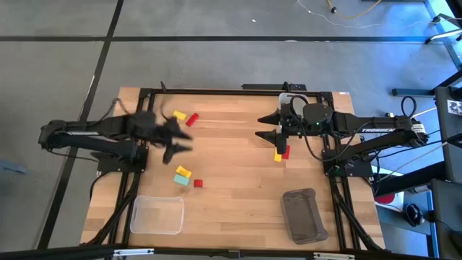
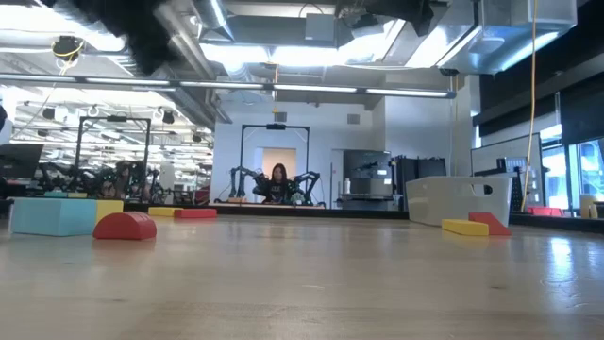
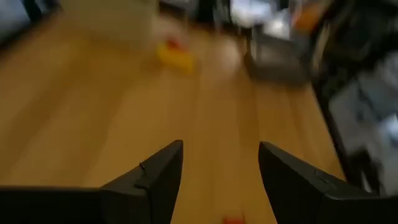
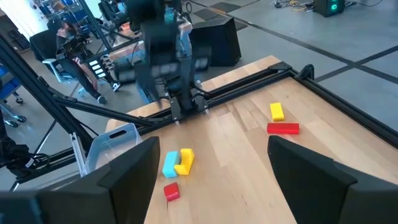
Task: Sort & place blocks by color
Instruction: Put the blue block into the gray bin
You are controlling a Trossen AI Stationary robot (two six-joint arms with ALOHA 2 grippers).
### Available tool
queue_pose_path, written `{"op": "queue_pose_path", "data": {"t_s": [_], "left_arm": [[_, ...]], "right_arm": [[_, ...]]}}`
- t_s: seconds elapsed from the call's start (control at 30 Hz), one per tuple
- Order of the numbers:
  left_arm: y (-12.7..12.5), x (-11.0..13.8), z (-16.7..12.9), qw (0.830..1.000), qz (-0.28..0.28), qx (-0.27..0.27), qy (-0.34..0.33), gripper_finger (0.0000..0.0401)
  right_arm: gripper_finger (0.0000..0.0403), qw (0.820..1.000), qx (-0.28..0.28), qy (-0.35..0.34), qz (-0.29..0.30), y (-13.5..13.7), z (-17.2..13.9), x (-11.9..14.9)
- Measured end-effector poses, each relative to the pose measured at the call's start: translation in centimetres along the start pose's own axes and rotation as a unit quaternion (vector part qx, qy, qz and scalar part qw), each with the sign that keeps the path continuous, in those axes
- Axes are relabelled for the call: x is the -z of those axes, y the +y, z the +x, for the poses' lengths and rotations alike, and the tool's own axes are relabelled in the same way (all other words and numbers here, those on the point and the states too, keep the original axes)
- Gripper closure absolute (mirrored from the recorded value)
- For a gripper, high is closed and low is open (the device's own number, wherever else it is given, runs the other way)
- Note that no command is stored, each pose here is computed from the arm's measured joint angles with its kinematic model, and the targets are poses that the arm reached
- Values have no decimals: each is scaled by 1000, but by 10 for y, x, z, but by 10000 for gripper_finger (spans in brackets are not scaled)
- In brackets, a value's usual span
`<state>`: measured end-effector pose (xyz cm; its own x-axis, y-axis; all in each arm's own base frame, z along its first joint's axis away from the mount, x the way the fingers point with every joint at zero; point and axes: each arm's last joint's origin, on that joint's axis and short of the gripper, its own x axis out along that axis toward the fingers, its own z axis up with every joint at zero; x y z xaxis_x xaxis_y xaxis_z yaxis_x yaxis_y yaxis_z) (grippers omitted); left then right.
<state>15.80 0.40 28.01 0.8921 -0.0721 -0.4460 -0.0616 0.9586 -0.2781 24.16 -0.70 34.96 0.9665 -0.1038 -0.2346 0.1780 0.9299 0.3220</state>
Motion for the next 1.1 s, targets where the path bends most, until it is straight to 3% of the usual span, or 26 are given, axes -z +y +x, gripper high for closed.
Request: {"op": "queue_pose_path", "data": {"t_s": [0.17, 0.3, 0.53, 1.1], "left_arm": [[-13, 38, 20, 978, 44, 1, 206, 200], [-25, 58, 34, 949, 108, 7, 297, 200], [-39, 78, 61, 918, 179, 0, 354, 200], [-43, 101, 95, 893, 190, -7, 407, 200]], "right_arm": [[103, 1000, 2, 4, 1, 0, 0, 1], [103, 1000, 2, 4, 1, -1, 0, 1], [103, 1000, 3, 8, 1, -1, 0, 1], [103, 1000, 5, 12, 0, -1, 0, 2]]}}
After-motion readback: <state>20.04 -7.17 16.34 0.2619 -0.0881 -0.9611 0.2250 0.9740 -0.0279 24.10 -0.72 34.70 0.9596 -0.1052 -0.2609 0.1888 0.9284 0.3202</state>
